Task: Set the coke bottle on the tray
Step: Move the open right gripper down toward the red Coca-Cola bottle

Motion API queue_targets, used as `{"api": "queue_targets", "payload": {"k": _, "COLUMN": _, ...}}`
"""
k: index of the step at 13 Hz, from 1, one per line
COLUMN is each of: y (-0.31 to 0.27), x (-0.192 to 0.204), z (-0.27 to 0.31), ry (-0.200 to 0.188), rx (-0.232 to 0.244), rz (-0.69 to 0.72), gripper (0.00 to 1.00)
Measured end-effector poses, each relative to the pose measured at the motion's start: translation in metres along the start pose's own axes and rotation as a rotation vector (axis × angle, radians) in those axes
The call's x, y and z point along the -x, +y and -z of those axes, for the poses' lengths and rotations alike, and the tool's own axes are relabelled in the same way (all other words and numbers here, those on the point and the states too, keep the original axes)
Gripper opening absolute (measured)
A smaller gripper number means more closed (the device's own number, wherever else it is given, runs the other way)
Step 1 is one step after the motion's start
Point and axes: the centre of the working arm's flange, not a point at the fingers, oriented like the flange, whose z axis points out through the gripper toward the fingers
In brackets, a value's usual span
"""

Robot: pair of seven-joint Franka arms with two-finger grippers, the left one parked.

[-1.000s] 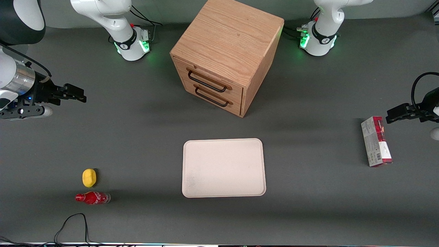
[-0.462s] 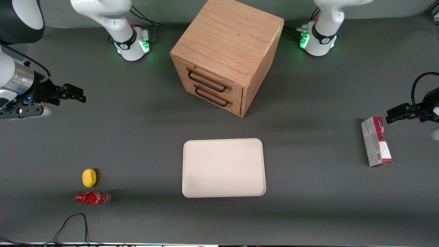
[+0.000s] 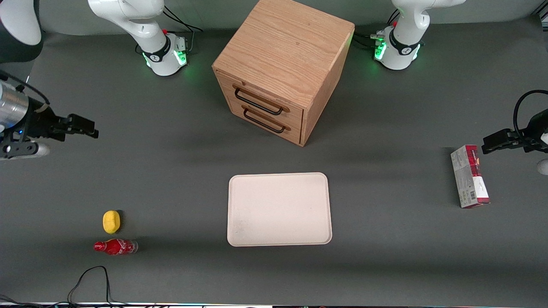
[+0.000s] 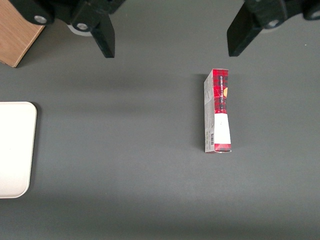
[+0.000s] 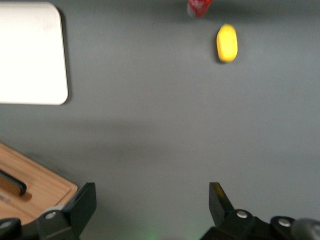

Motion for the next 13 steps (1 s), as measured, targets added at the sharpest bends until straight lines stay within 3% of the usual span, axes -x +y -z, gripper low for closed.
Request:
{"api": "queue_targets", "payload": {"k": 3, "y": 0.035, "x": -0.068, "z": -0.018, "ry": 0.029, "rx": -0.004, "rz": -0.049, "gripper": 1.00}}
{"api": "queue_targets", "payload": {"k": 6, "y": 0.070, "x": -0.121, "z": -0.065, "ry": 0.026, "rx": -0.005, "rz": -0.079, "gripper": 1.00}}
{"api": "queue_targets", "payload": {"k": 8, "y": 0.072, "x": -0.138, "z": -0.083, "ry": 0.042, "rx": 0.000, "rz": -0.079, "gripper": 1.00}}
{"api": "queue_targets", "payload": {"k": 13, "y": 0.073, "x": -0.174, "z": -0.132, "ry": 0.127, "rx": 0.009, "rz": -0.074, "gripper": 1.00}}
